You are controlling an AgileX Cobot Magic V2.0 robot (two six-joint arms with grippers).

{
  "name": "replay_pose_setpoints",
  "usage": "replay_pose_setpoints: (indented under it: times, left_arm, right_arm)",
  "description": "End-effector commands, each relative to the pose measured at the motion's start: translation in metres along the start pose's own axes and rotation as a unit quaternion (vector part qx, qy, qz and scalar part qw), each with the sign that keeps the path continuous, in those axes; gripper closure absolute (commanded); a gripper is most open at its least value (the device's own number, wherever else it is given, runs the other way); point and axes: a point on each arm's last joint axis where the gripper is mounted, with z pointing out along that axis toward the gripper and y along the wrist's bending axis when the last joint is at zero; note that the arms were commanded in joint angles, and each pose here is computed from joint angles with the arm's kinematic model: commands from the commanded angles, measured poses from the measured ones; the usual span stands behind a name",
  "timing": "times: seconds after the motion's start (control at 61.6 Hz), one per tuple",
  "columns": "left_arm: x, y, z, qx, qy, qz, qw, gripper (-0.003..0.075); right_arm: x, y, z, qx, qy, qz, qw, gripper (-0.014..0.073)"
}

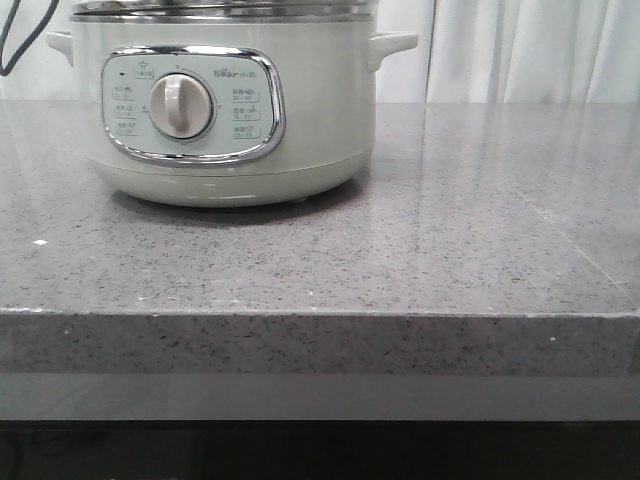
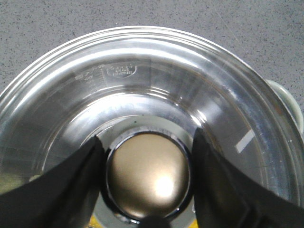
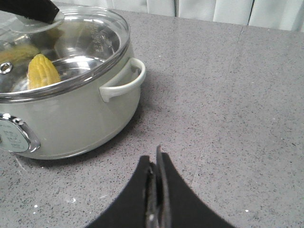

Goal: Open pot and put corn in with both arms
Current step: 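Lower the glass lid back onto the pot with the left gripper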

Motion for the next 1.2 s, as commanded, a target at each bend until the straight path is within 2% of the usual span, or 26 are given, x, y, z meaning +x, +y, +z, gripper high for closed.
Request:
replay_pose_setpoints:
  times: [0.0, 0.081, 0.292, 0.535, 0.795, 0.925, 1.185]
  left_arm:
    - [-0.014, -0.005, -0.029, -0.009, -0.075, 0.007, 0.997, 0.0342]
    - [-0.014, -0.005, -0.029, -0.011, -0.074, 0.008, 0.997, 0.0307]
    - [-0.015, -0.004, -0.032, -0.016, -0.079, 0.010, 0.997, 0.0290]
    - [-0.017, -0.006, -0.041, -0.015, -0.081, 0.012, 0.996, 0.0173]
    - [-0.023, -0.008, -0.061, -0.016, -0.101, 0.017, 0.995, 0.0171]
    - [-0.028, -0.011, -0.080, -0.017, -0.126, 0.022, 0.992, 0.0269]
    - [-0.031, -0.012, -0.095, -0.019, -0.145, 0.025, 0.989, 0.0612]
  right_arm:
    - [-0.016, -0.001, -0.006, 0.006, -0.061, -0.006, 0.998, 0.0715]
    - [-0.016, -0.001, -0.006, 0.006, -0.061, -0.006, 0.998, 0.0715]
    - [-0.016, -0.001, -0.006, 0.006, -0.061, -0.006, 0.998, 0.0715]
    - [-0.016, -0.001, -0.006, 0.006, -0.060, -0.006, 0.998, 0.0715]
    - [-0.016, -0.001, -0.006, 0.006, -0.060, -0.006, 0.998, 0.0715]
    - [-0.016, -0.001, -0.006, 0.006, -0.060, -0.006, 0.998, 0.0715]
    - [-0.016, -0.001, -0.006, 0.006, -0.060, -0.006, 0.998, 0.0715]
